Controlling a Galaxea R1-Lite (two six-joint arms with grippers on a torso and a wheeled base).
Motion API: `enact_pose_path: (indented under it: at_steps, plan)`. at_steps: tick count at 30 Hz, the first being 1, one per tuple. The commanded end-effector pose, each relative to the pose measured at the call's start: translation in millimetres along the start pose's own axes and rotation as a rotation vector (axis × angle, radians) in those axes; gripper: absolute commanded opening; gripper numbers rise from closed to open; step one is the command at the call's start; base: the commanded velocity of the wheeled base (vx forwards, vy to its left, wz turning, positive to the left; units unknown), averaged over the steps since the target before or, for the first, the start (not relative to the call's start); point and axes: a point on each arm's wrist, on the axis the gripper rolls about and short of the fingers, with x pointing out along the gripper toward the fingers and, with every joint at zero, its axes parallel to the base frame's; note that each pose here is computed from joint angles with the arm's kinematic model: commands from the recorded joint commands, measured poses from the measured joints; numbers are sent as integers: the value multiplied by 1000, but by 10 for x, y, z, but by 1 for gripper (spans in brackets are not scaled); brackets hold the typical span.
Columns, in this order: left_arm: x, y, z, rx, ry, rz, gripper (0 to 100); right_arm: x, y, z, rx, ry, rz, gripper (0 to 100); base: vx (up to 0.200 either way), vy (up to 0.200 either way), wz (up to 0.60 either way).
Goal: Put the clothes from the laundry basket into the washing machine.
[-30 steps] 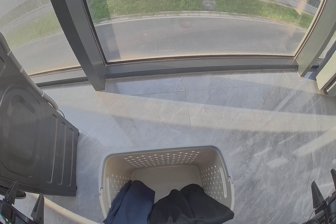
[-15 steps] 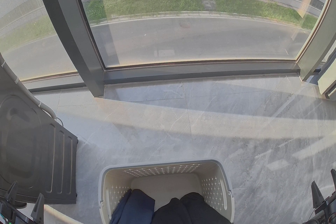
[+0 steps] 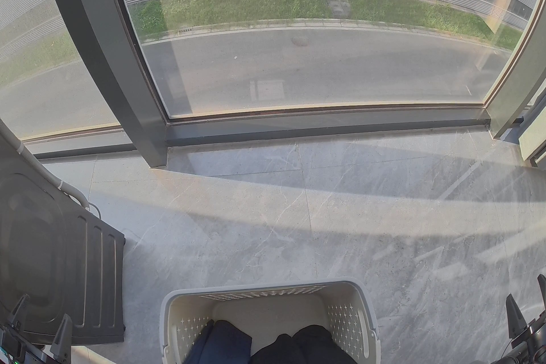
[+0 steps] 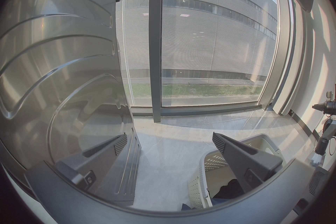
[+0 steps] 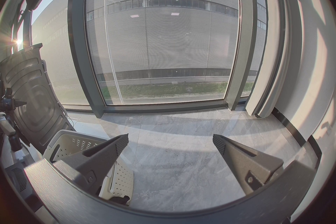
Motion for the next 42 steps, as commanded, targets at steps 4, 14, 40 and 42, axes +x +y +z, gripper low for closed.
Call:
enact_pose_path:
  at_steps: [4, 14, 40, 42]
  plan:
    - [3, 2, -52, -1, 4, 1, 100, -2, 0, -49, 0, -2, 0, 100, 0, 0, 0]
    - [3, 2, -52, 1, 4, 1, 100, -2, 0, -49, 0, -2, 0, 100, 0, 0, 0]
    - [2, 2, -48, -1, 3, 1, 100, -2, 0, -49, 0, -2, 0, 100, -131, 0, 0]
    - [3, 2, -52, -1, 4, 1, 100, -2, 0, -49, 0, -2, 0, 100, -200, 0, 0]
